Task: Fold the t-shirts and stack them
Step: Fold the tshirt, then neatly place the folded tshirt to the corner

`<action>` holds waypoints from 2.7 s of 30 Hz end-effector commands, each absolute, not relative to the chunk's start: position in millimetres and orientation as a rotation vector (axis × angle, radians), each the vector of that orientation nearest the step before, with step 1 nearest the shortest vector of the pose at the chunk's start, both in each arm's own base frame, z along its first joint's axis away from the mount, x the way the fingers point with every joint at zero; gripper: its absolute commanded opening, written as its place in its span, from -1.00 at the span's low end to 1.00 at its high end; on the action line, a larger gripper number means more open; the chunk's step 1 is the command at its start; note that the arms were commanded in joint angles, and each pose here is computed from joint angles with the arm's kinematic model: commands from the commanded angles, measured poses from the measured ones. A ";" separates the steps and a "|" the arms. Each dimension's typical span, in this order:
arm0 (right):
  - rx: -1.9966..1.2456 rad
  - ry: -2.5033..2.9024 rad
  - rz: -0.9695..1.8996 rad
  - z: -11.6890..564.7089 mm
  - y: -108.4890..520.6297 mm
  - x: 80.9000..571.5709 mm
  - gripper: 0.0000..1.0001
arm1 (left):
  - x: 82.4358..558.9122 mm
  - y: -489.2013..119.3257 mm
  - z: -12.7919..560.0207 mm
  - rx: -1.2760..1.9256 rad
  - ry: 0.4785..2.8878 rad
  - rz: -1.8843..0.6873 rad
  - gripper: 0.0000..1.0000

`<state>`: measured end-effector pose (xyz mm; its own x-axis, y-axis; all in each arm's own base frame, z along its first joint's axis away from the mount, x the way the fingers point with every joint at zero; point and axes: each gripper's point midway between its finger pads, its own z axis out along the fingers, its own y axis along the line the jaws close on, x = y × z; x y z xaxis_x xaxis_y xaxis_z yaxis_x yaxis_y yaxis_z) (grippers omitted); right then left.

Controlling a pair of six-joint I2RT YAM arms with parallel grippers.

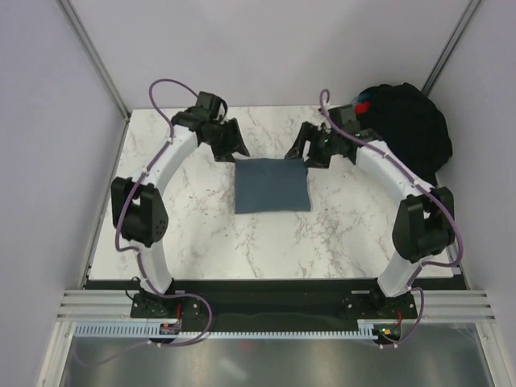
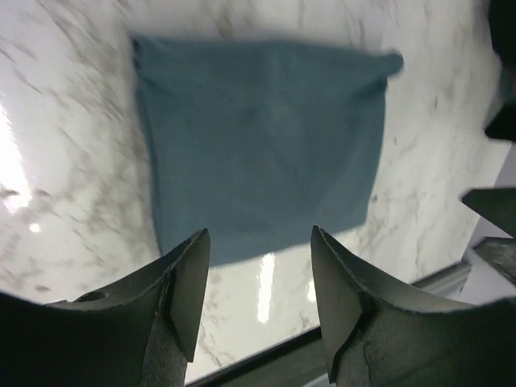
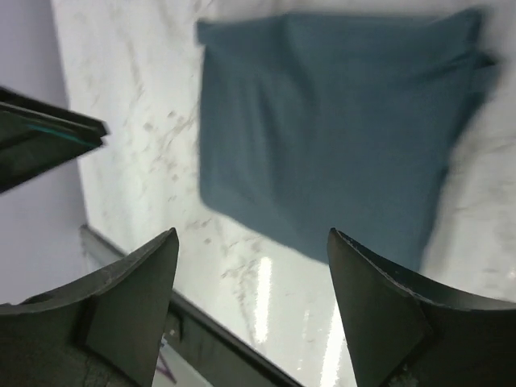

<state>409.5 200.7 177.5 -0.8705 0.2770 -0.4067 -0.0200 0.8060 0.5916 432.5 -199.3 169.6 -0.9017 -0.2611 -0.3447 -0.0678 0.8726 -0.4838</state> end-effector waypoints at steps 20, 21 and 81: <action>0.345 2.760 0.941 12.3 178.8 297.1 0.06 | 287.5 -244.4 0.9 -0.262 2.906 -0.656 0.00; 0.342 2.762 0.909 13.7 175.4 297.1 0.13 | 287.7 -244.2 4.3 -0.259 2.903 -0.656 0.00; 0.107 2.440 0.722 165.5 139.8 245.9 0.93 | 535.1 13.0 33.0 -0.077 2.680 0.328 0.03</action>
<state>237.6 130.5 161.3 -0.8362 0.2394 -0.4935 -0.0393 0.8713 0.4892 508.9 -27.7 33.1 -0.9137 -0.1280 -0.3858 -0.1604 0.9856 0.0529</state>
